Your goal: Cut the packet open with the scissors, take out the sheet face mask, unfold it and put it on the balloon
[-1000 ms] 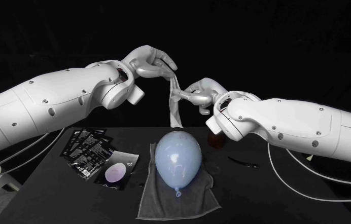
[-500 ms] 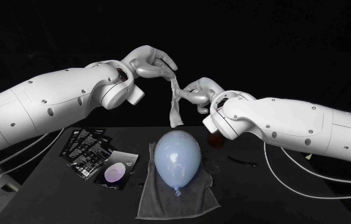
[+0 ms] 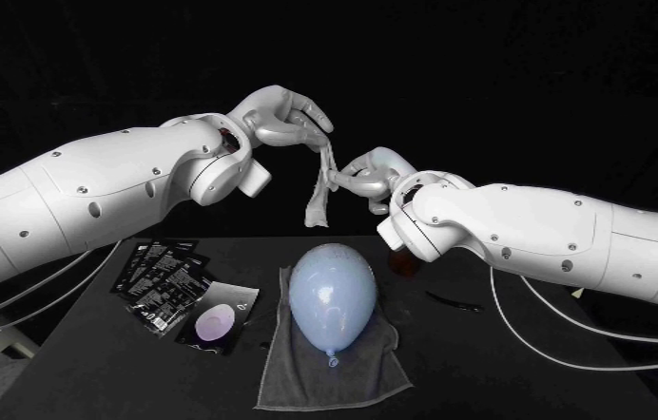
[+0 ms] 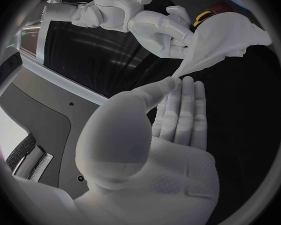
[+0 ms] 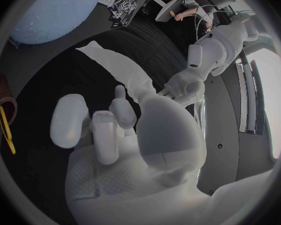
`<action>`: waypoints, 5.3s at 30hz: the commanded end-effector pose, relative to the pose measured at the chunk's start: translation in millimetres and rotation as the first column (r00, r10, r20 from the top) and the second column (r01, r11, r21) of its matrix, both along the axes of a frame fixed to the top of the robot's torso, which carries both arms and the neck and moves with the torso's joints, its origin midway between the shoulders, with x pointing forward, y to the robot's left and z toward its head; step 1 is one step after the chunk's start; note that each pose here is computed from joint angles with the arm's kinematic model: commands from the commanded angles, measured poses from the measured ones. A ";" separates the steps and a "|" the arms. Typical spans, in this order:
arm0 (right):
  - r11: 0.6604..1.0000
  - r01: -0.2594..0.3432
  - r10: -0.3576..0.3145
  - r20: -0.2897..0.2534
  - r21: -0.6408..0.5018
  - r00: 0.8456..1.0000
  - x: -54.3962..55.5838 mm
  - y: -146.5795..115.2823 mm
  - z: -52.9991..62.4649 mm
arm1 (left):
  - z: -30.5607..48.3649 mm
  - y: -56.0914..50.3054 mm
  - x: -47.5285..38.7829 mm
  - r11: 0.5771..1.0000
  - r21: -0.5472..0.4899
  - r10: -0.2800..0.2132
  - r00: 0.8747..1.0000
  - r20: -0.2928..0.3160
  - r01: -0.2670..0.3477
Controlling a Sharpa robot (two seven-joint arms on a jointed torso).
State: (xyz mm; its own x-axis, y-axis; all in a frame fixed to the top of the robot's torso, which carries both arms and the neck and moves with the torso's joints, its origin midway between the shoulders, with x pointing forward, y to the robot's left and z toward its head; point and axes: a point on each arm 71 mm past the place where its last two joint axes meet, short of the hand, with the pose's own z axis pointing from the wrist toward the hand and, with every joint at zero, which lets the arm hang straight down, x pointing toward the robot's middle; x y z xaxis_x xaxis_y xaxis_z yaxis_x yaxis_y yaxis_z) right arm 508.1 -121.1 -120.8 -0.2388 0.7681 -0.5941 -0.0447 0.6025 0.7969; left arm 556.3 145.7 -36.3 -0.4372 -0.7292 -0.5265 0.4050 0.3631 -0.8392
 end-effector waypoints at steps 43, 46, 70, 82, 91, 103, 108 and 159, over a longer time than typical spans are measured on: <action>0.999 0.036 -0.039 0.091 0.031 0.995 0.2 -32.3 3.0 | -9.8 19.1 8.4 0.998 -0.001 0.059 0.998 -0.009 -0.059; 1.000 0.011 -0.011 0.085 0.006 0.996 1.2 -36.0 7.9 | -14.8 23.5 10.7 0.997 0.011 0.071 0.997 -0.006 -0.071; 0.582 -0.177 0.351 0.049 -0.794 0.935 29.0 -17.4 66.5 | -29.1 35.7 22.3 0.992 0.049 0.117 0.992 0.044 -0.119; 0.440 0.093 0.329 0.256 -0.893 0.909 32.8 -15.1 90.3 | -24.6 42.5 28.3 0.989 0.071 0.125 0.987 0.104 -0.133; 0.484 0.186 0.321 0.371 -0.855 0.871 33.8 -15.4 103.2 | -17.2 42.2 30.5 0.986 0.112 0.104 0.979 0.177 -0.126; 0.576 0.225 0.332 0.476 -0.786 0.814 30.6 -7.3 114.2 | -18.2 27.1 32.1 0.994 0.056 0.090 0.990 0.109 -0.097; 0.616 0.236 0.327 0.516 -0.752 0.792 28.9 -4.7 118.0 | -27.9 23.2 33.3 0.994 -0.002 0.109 0.993 0.034 -0.109; 0.703 0.259 0.273 0.588 -0.662 0.762 25.3 6.8 125.0 | -115.1 -1.3 18.1 0.988 -0.096 0.082 0.929 -0.360 -0.125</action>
